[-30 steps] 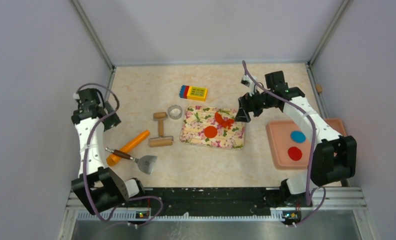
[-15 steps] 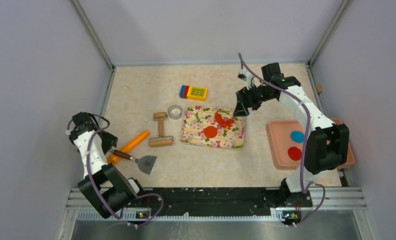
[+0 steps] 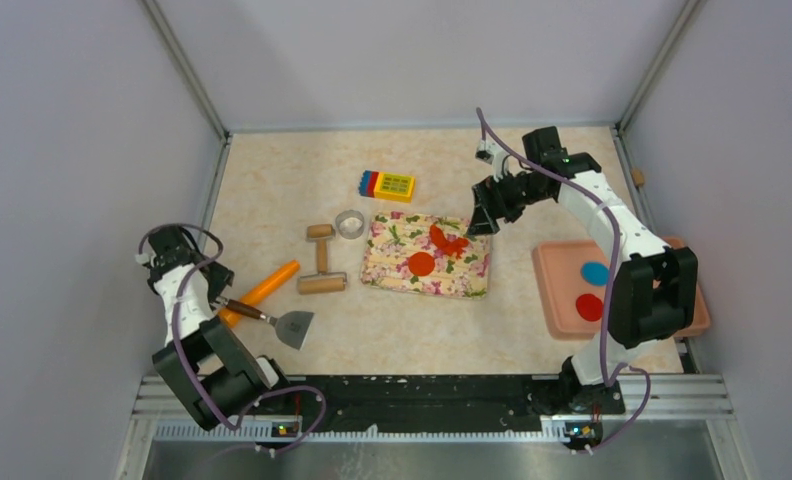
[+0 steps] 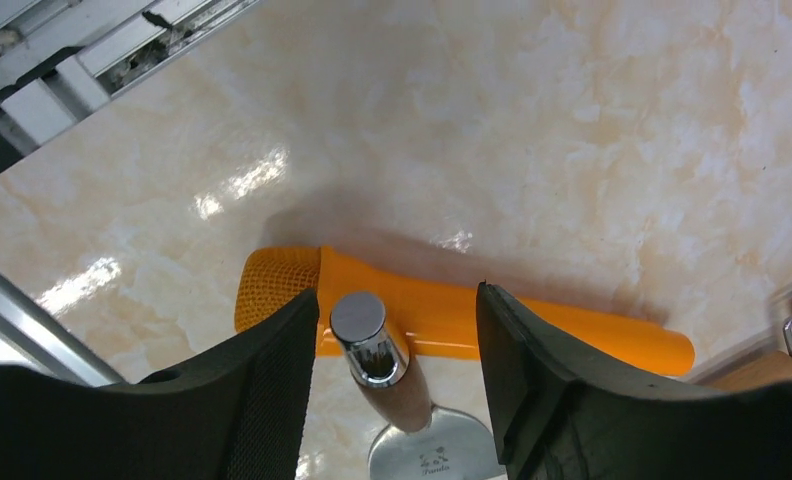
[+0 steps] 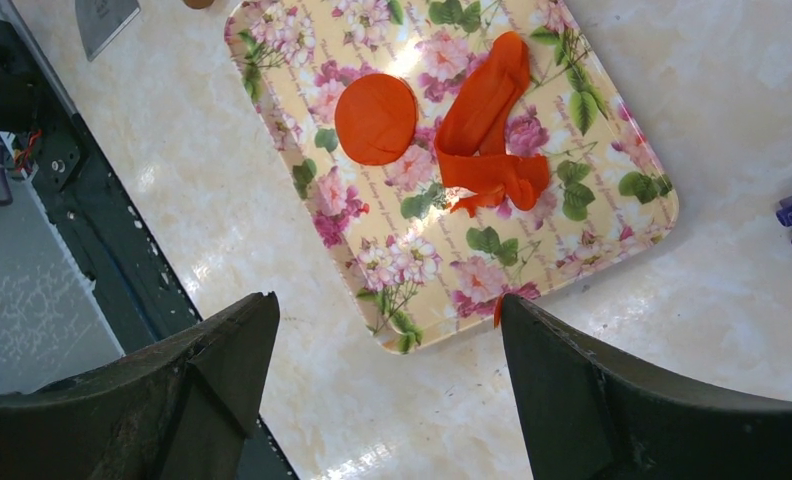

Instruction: Roll out the dumpling wrappers from the dough

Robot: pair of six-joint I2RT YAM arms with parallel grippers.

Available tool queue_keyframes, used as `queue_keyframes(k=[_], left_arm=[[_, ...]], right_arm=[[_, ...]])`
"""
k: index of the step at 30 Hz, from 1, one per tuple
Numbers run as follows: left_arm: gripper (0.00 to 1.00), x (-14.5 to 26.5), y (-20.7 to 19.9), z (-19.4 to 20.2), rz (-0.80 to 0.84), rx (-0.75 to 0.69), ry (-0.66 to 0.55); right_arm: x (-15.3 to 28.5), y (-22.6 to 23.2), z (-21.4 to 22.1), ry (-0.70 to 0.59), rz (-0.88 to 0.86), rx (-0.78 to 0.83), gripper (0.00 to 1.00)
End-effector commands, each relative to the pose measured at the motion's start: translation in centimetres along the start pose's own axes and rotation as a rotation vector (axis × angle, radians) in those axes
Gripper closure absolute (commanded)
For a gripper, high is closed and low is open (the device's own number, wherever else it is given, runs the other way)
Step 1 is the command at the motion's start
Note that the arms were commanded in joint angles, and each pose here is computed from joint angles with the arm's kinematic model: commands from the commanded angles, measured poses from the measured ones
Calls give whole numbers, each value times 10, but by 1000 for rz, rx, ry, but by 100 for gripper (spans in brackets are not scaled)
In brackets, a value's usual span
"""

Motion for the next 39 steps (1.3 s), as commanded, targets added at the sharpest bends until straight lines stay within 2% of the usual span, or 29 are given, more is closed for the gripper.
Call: queue_keyframes(k=[1,8,13,17,23,28,33,39], left_arm=[[39,-7,-7,-10,81,-22,-59],[53,-12,-18,-5,198,-58,-20],[69,-8,-32,3,268,-147,-6],[82,1,-47,12,347,-265,-2],[99,26,-80,35,526,-524,9],[100,47,-107,56,734,-735,36],[100,73,-149,90,1027,-1022,48],[100,101,-206,146,1326,-1419,77]], right_arm=[[6,0,-6,-33,18,21,17],[5,-1,-6,-33,23,18,17],[4,-2,-6,-29,22,12,17],[4,-2,-7,-31,23,15,17],[6,-2,-6,-34,26,22,17],[6,0,0,-31,31,26,17],[6,0,9,-25,35,12,17],[17,-18,16,-96,34,-144,18]])
Point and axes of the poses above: each gripper's point midway between its finger pads, its own x axis back along the fingers, its own y axis along the line the jaws close on, z = x × y, the point moved 9 cm from there along x, back along the fingers, and after that the axes turned 6 degrees about -x, right-handed, at the moved point
